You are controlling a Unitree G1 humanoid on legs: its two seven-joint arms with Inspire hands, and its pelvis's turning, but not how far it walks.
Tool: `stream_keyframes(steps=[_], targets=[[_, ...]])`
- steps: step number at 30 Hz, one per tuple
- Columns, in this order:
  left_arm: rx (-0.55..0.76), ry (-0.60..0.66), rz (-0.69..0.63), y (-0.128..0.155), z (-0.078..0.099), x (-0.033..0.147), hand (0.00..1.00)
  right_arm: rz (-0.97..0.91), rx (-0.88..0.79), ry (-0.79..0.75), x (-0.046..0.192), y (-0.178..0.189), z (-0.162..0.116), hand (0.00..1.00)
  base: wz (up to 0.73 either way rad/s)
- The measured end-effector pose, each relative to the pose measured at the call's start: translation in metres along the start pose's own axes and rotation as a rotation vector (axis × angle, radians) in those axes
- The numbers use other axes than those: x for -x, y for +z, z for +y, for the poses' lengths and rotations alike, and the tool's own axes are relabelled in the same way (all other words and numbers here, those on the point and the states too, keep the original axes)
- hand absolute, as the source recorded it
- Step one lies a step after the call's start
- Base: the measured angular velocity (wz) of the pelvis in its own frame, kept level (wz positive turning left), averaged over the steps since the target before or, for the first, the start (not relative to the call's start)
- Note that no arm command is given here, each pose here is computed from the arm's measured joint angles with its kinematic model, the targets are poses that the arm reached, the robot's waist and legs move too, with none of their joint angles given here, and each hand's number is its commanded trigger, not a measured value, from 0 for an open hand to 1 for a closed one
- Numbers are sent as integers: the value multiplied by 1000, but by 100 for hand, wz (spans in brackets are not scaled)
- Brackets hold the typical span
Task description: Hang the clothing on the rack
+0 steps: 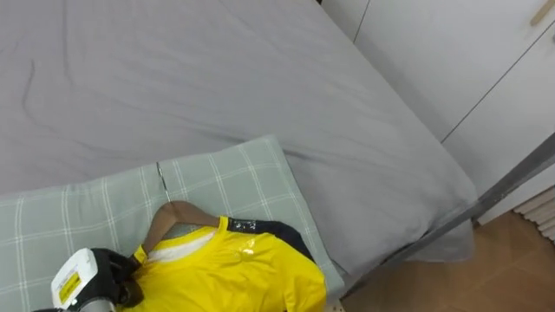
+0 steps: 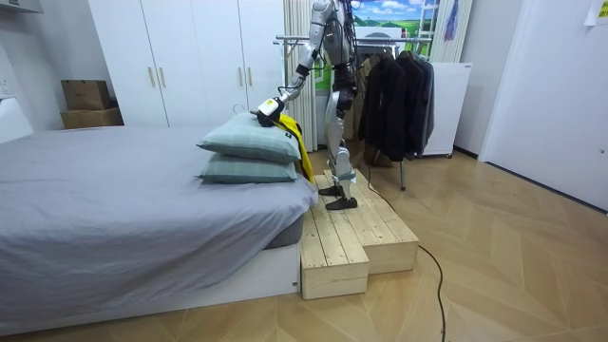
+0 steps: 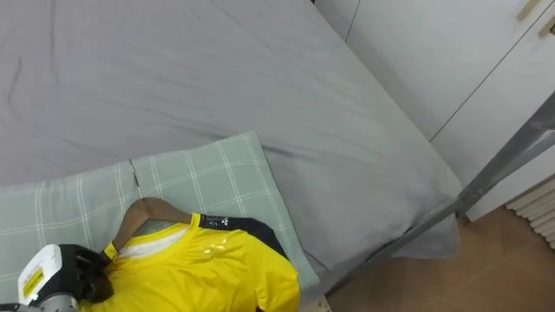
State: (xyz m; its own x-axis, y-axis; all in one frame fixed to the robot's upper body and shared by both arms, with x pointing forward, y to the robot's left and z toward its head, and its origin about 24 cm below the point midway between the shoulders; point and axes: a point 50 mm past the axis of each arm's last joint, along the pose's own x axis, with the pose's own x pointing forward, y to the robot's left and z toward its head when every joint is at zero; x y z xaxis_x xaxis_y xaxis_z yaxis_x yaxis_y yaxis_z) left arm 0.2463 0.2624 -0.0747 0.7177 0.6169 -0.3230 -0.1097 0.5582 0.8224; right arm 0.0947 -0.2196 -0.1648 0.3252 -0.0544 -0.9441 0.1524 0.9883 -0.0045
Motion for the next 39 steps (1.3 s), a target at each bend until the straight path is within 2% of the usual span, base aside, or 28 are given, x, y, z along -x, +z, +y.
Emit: stream_keyframes(steps=[15,22,33,39], targets=[[25,-7,47,-5,-3,2,100,-10,15,-6,-1,8,-2,0,-5],[47,-36,84,-11,-10,7,100,-10,42,-20,1,9,-9,0,0],[105,-22,67,-9,-13,11,100,-8,28,-62,2,1,-13,0,5],[120,-49,29,-16,-22,23,100,-14,9,-78,4,-7,-19,0,11]])
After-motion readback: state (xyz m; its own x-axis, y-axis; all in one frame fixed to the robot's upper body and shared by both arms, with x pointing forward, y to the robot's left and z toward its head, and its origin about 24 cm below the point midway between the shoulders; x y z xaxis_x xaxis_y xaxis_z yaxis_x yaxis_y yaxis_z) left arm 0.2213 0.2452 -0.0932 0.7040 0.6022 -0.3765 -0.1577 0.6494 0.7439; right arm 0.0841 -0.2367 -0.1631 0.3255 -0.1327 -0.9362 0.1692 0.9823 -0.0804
